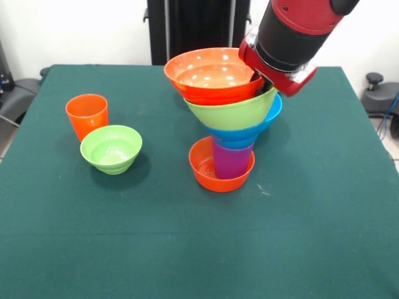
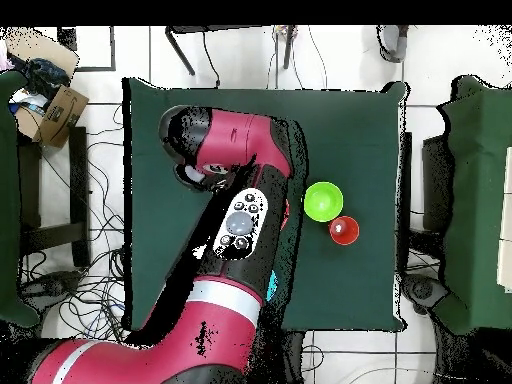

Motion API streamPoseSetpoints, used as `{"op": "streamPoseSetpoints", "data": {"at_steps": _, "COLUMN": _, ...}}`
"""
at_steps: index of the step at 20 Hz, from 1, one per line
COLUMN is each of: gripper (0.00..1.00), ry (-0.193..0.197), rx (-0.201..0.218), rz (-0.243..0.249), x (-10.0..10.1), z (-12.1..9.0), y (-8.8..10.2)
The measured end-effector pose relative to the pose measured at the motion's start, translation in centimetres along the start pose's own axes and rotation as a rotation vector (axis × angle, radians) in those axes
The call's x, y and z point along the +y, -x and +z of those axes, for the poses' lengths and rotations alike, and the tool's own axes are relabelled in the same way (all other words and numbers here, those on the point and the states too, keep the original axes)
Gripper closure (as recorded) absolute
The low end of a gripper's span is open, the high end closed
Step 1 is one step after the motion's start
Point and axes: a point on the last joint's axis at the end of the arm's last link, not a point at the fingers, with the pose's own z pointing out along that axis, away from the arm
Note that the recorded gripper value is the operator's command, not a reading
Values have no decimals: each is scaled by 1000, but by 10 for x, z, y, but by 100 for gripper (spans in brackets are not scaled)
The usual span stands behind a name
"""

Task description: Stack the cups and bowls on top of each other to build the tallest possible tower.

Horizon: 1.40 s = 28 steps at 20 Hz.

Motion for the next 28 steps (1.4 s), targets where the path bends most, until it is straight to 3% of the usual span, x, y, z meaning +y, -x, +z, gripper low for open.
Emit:
{"op": "streamPoseSetpoints", "data": {"at_steps": 8, "gripper": 100, "ry": 11, "rx": -19, "rz": -8, "x": 9, "z": -5, "y": 6}}
{"op": "streamPoseSetpoints", "data": {"at_steps": 9, "gripper": 0, "ry": 13, "rx": -24, "rz": -10, "x": 11, "z": -5, "y": 7}}
{"op": "streamPoseSetpoints", "data": {"at_steps": 28, "gripper": 0, "ry": 3, "rx": -19, "rz": -15, "x": 15, "z": 6, "y": 8}}
